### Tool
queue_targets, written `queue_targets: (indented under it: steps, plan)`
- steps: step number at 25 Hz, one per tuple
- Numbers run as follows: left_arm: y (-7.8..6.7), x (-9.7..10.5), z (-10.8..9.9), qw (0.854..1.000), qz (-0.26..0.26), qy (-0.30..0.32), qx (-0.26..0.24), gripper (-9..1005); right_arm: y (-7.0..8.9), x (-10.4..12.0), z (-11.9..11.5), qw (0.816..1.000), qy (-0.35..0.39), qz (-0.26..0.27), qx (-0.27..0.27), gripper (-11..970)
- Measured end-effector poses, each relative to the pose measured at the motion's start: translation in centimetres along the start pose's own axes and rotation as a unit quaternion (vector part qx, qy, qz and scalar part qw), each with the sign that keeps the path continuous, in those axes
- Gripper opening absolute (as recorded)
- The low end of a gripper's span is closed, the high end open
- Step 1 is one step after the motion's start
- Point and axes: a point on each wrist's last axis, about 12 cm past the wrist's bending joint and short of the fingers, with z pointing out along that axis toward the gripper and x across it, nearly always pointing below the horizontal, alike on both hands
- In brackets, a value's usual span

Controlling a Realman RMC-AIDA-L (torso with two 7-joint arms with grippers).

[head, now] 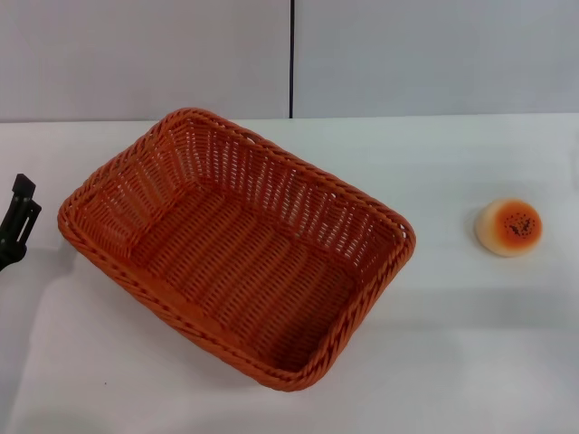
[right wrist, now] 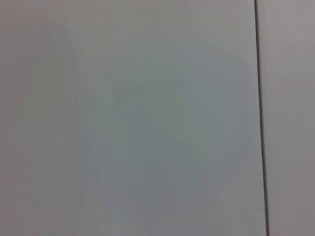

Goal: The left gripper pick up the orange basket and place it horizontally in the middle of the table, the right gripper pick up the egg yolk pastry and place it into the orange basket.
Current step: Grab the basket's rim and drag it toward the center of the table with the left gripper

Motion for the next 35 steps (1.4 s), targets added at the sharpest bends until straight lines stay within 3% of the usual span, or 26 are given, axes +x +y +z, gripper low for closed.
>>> queue_targets:
  steps: [6,14,21,23,25,31,32,35]
  plan:
    - [0.0,0.0,0.0,1.0,0.001,0.002,0.001,816,0.1,0.1,-0.1,1.0,0.002,0.001,-0.001,432]
    - [0.1,0.0,-0.2,1.0,0.001,0.002,0.0,815,0.0,0.2,-0.1,1.0,0.007,0.002,0.002,674]
    - [0.0,-0.9,0.0,0.999,-0.009,-0.023,0.037,816,0.0,0.2,-0.1,1.0,0.009,0.0,0.002,681]
    - [0.8,-2.3,1.4,0.993,-0.037,-0.028,0.106,816,0.0,0.2,-0.1,1.0,0.009,0.0,0.002,681]
    - [1.4,-3.1,2.7,0.988,-0.058,-0.018,0.139,815,0.0,0.2,0.0,1.0,0.008,0.0,0.002,681]
    - [2.2,-5.2,6.0,0.976,-0.072,0.016,0.205,814,0.0,0.1,-0.1,1.0,0.004,-0.001,0.002,682]
    - [2.5,-6.6,7.8,0.969,-0.071,0.035,0.234,814,0.0,0.1,-0.1,1.0,0.004,-0.001,0.002,682]
    - [2.2,-7.5,9.6,0.963,-0.059,0.058,0.255,814,-0.1,0.1,-0.1,1.0,0.004,-0.001,0.003,682]
